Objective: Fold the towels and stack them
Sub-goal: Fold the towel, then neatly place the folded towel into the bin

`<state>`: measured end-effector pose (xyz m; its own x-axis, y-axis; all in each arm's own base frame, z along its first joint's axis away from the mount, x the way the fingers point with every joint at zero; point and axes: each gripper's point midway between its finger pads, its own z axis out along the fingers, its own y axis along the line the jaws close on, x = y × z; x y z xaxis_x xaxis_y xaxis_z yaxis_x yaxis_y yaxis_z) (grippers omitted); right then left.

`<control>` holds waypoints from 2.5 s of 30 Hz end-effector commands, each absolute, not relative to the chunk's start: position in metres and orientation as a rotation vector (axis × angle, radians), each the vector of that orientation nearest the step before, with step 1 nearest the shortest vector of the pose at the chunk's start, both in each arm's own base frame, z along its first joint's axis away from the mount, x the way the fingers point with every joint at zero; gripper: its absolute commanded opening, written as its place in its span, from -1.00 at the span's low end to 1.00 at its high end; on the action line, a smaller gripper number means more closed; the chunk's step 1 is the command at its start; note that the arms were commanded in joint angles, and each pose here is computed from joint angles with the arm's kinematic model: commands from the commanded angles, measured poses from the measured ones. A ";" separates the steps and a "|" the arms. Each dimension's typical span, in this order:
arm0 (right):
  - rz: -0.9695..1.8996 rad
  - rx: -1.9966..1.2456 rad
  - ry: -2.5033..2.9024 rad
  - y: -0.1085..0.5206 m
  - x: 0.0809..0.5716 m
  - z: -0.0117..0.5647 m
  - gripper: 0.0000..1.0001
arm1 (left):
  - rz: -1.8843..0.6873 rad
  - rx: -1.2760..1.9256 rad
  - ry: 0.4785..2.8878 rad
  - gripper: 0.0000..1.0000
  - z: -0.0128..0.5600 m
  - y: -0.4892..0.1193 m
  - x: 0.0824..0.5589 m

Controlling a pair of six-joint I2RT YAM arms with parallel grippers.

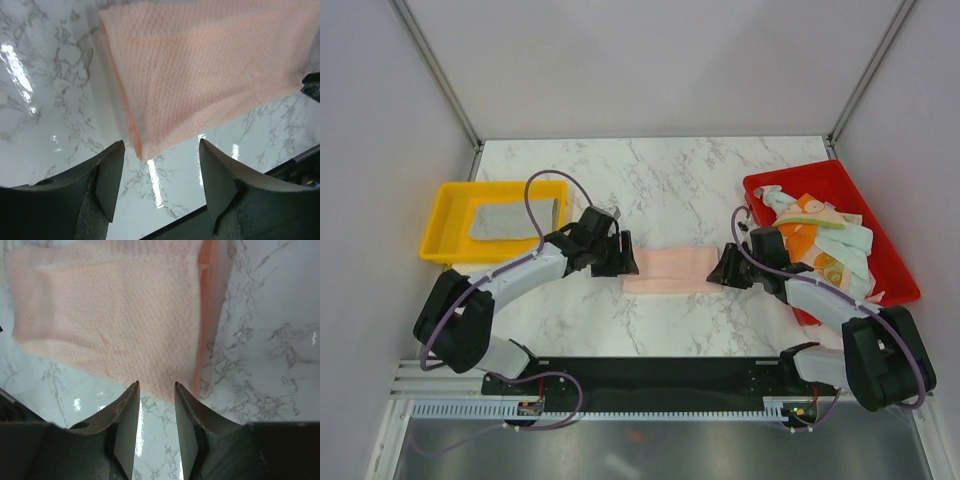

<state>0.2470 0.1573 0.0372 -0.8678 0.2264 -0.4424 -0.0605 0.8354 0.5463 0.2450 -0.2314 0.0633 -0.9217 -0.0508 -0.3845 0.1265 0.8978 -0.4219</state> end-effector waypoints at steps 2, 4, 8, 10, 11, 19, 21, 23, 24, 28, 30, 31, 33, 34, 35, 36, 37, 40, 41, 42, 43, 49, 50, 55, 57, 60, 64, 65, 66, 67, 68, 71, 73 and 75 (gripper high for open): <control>0.847 0.041 2.386 0.169 0.260 0.092 -0.07 | -0.587 0.016 2.596 0.40 0.089 -0.223 0.270; 0.856 0.031 2.358 0.169 0.260 0.107 0.12 | -0.577 0.019 2.617 0.41 0.078 -0.223 0.273; 0.860 0.015 2.285 0.170 0.267 0.142 0.39 | -0.581 0.010 2.663 0.41 0.057 -0.229 0.279; 0.858 0.008 2.263 0.170 0.267 0.151 0.44 | -0.579 0.010 2.697 0.41 0.045 -0.233 0.282; 0.856 0.002 2.246 0.170 0.269 0.159 0.46 | -0.591 0.011 2.698 0.41 0.044 -0.236 0.284; 0.841 -0.018 2.254 0.168 0.267 0.158 0.48 | -0.603 -0.018 2.772 0.32 0.016 -0.241 0.280; 0.841 -0.025 2.250 0.168 0.267 0.159 0.48 | -0.599 -0.023 2.782 0.29 0.013 -0.241 0.278; 0.840 -0.025 2.252 0.168 0.267 0.158 0.49 | -0.578 -0.029 2.780 0.22 0.011 -0.238 0.279; 0.840 -0.027 2.251 0.168 0.268 0.159 0.49 | -0.573 -0.037 2.781 0.21 0.011 -0.238 0.279; 0.848 -0.036 2.251 0.170 0.267 0.159 0.48 | -0.575 -0.043 2.787 -0.04 0.009 -0.240 0.282; 0.853 -0.038 2.244 0.170 0.267 0.162 0.49 | -0.603 -0.035 2.791 -0.22 0.010 -0.246 0.285; 0.852 -0.037 2.242 0.170 0.267 0.162 0.49 | -0.626 -0.027 2.799 -0.51 0.011 -0.250 0.284; 0.849 -0.035 2.242 0.169 0.268 0.163 0.49 | -0.655 -0.007 2.786 -0.84 0.018 -0.255 0.288; 0.848 -0.035 2.244 0.169 0.267 0.162 0.48 | -0.675 0.001 2.780 -0.95 0.023 -0.258 0.289; 0.847 -0.035 2.241 0.169 0.267 0.163 0.49 | -0.679 0.004 2.775 -0.95 0.029 -0.260 0.292; 0.846 -0.036 2.242 0.169 0.267 0.163 0.48 | -0.681 0.014 2.771 -0.96 0.034 -0.261 0.293; 0.842 -0.038 2.243 0.168 0.266 0.163 0.48 | -0.678 0.022 2.758 -0.95 0.042 -0.261 0.296; 0.836 -0.039 2.233 0.167 0.266 0.166 0.48 | -0.578 0.032 2.730 -0.95 0.064 -0.250 0.305; 0.832 -0.037 2.226 0.166 0.266 0.168 0.48 | -0.526 0.035 2.729 -0.95 0.074 -0.244 0.308; 0.832 -0.036 2.223 0.166 0.266 0.169 0.48 | -0.485 0.042 2.726 -0.95 0.079 -0.239 0.311; 0.832 -0.035 2.218 0.166 0.267 0.171 0.49 | -0.430 0.040 2.716 -0.95 0.084 -0.232 0.316; 0.836 -0.045 2.207 0.168 0.270 0.177 0.48 | -0.101 0.073 2.681 -0.95 0.126 -0.180 0.341; 0.834 -0.044 2.207 0.168 0.271 0.177 0.48 | -0.058 0.093 2.674 -0.95 0.131 -0.170 0.344; 0.819 -0.061 2.219 0.167 0.273 0.172 0.49 | 0.146 0.051 2.609 -0.95 0.166 -0.106 0.364; 0.813 -0.063 2.222 0.168 0.275 0.170 0.49 | 0.188 0.046 2.602 -0.95 0.176 -0.089 0.365; 0.809 -0.063 2.237 0.168 0.278 0.163 0.49 | 0.187 0.014 2.618 -0.95 0.179 -0.063 0.366; 0.818 -0.072 2.242 0.171 0.281 0.160 0.49 | 0.224 -0.023 2.606 -0.96 0.183 -0.031 0.373; 0.816 -0.076 2.238 0.171 0.283 0.160 0.49 | 0.227 -0.038 2.598 -0.95 0.184 -0.025 0.377; 0.816 -0.079 2.238 0.171 0.283 0.159 0.50 | 0.235 -0.078 2.592 -0.95 0.185 -0.014 0.380; 0.816 -0.079 2.238 0.171 0.283 0.159 0.50 | 0.231 -0.095 2.577 -0.95 0.190 -0.010 0.385; 0.813 -0.080 2.237 0.171 0.284 0.158 0.49 | 0.232 -0.113 2.572 -0.95 0.189 -0.005 0.390; 0.818 -0.080 2.227 0.172 0.286 0.160 0.50 | 0.256 -0.185 2.546 -0.95 0.191 0.017 0.404; 0.816 -0.079 2.228 0.172 0.287 0.158 0.50 | 0.293 -0.205 2.512 -0.95 0.196 0.028 0.414; 0.814 -0.081 2.231 0.172 0.288 0.157 0.49 | 0.302 -0.228 2.499 -0.96 0.193 0.042 0.424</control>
<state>0.2736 0.1673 0.1376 -0.7661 0.1843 -0.6157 -0.2386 0.8080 0.5387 0.3993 0.0202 0.1812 -0.8380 -0.1289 -0.5302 -0.2261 0.9664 0.1224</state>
